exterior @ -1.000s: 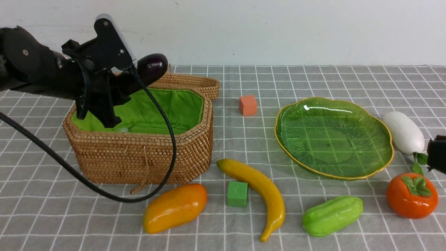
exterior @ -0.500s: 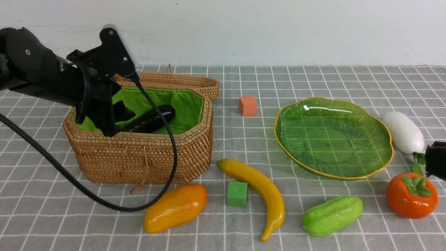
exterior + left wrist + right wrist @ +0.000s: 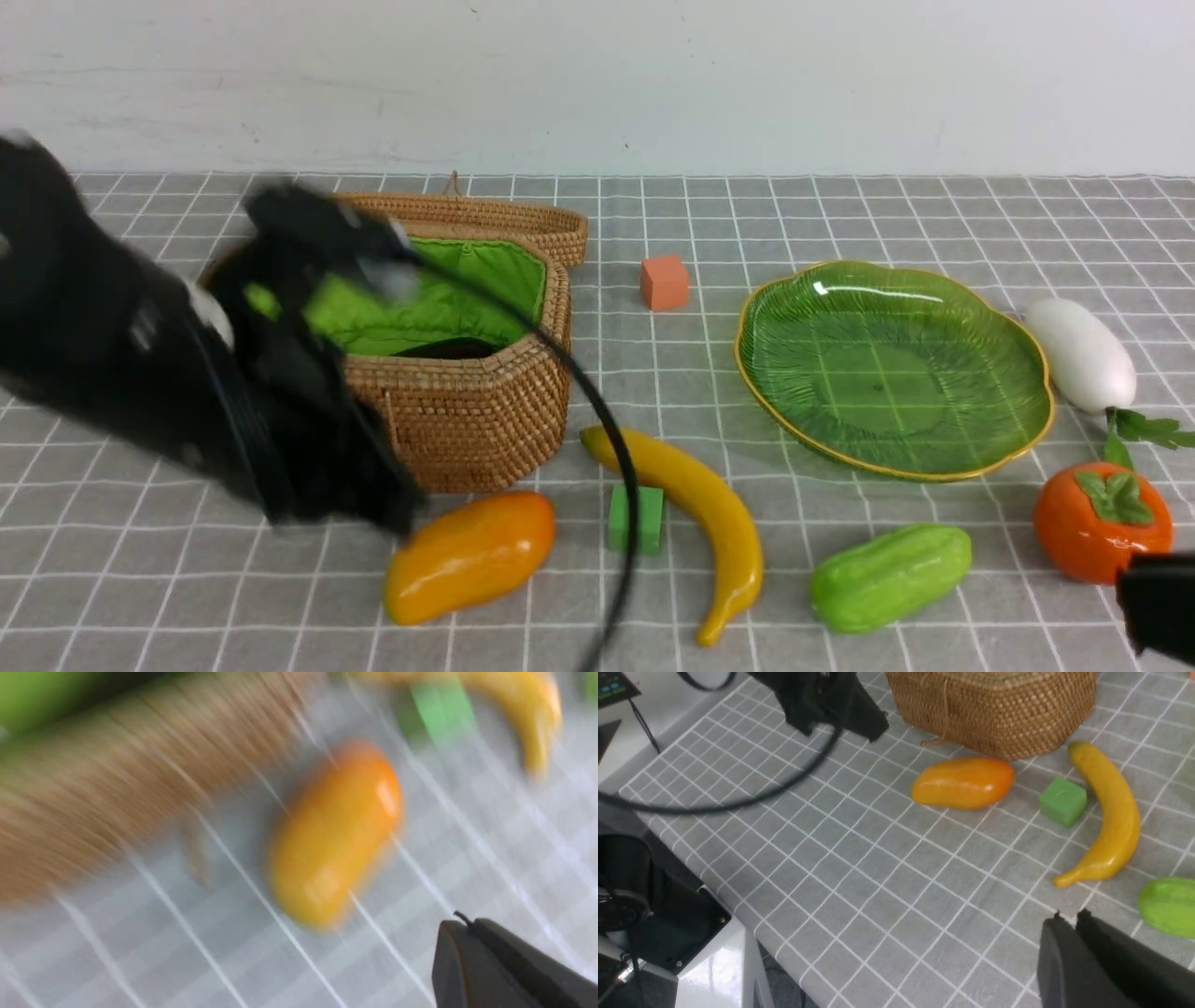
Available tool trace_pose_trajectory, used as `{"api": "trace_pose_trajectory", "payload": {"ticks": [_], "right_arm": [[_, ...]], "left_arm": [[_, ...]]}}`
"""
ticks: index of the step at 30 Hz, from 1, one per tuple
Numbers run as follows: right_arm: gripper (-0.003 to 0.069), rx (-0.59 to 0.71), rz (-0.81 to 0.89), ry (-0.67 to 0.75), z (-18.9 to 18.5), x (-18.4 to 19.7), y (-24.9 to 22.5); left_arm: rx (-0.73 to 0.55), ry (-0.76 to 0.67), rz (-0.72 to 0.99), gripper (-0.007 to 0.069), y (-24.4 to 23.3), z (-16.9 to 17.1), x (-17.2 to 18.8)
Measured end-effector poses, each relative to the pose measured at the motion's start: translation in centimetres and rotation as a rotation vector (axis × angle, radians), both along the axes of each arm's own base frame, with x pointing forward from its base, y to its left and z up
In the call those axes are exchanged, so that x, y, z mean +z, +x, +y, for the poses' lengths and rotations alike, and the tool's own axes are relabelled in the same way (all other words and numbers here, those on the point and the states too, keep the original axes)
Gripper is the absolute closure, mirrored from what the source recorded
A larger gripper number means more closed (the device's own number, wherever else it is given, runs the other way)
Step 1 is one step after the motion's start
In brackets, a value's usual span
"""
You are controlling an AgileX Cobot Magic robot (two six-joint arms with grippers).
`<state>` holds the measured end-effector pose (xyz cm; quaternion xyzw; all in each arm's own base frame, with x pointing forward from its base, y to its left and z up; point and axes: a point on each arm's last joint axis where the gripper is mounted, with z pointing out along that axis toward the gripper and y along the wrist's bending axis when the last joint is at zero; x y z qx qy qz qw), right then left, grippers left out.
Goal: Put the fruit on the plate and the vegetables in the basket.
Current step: Grab the mango with your left arm and place it on the right plate
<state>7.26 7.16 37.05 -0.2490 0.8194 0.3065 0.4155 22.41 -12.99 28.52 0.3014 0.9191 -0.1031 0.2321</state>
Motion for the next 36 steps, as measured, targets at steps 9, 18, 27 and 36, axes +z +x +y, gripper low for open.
{"api": "trace_pose_trajectory", "payload": {"ticks": [9, 18, 27, 36], "right_arm": [[0.0615, 0.004, 0.003, -0.003, 0.0, 0.0, 0.0], [0.0609, 0.013, 0.012, 0.021, 0.2, 0.1, -0.1], [0.0609, 0.015, 0.013, 0.023, 0.2, 0.1, -0.1], [0.0608, -0.025, 0.035, 0.04, 0.0, 0.1, 0.0]], "left_arm": [[-0.115, 0.196, -0.054, 0.0208, 1.4, -3.5, -5.2], [-0.082, 0.273, -0.135, -0.0036, 4.5, -4.5, -9.5], [-0.086, 0.32, -0.081, 0.0123, 5.1, -4.8, -12.3], [-0.048, 0.214, -0.099, 0.0121, 2.2, -6.6, -7.5]]}}
